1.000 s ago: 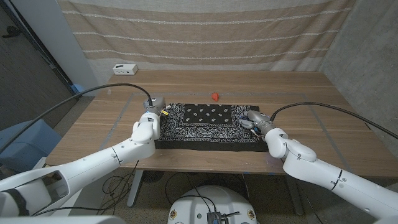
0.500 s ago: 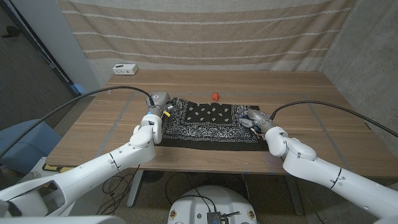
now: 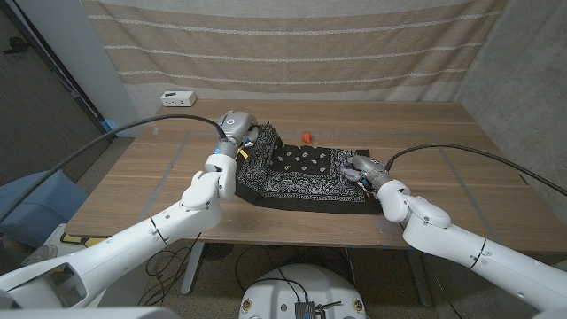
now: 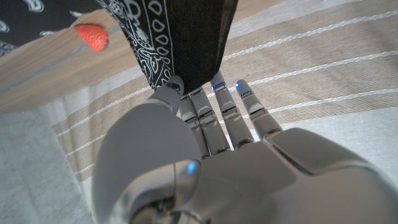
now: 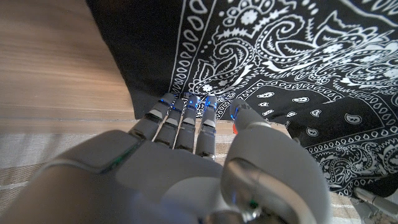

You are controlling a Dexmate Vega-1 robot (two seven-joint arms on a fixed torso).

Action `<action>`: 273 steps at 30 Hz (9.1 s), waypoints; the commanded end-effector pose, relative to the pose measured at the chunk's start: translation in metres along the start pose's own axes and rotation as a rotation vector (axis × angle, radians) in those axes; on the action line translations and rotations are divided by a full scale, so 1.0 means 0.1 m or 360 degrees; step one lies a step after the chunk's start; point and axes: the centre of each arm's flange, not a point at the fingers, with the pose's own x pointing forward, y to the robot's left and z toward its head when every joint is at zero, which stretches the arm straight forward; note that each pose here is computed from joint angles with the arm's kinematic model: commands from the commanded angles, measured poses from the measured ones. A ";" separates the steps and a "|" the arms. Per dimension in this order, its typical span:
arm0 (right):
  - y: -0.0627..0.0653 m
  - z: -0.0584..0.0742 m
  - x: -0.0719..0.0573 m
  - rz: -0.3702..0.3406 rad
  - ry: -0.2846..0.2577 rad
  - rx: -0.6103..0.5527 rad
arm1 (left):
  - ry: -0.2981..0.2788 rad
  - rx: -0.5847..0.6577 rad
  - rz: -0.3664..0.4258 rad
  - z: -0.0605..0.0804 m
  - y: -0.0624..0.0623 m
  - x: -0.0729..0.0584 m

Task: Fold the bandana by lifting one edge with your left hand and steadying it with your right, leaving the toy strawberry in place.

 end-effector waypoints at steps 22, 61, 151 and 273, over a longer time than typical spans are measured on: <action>0.06 -0.16 -0.05 -0.0018 -0.0047 0.0030 | -0.0565 -0.0234 -0.0032 1.09 0.28 0.48; 0.03 -0.34 -0.08 -0.0031 -0.0080 0.0068 | -0.0940 -0.0030 -0.0244 2.28 -0.34 0.78; -0.64 -0.15 -0.61 -0.0647 -0.0327 0.0327 | -0.0255 0.0594 -0.0647 1.32 -0.43 0.55; -0.72 -0.22 -0.54 -0.0665 -0.0258 0.0216 | -0.0395 0.0915 -0.0702 1.62 -1.20 0.67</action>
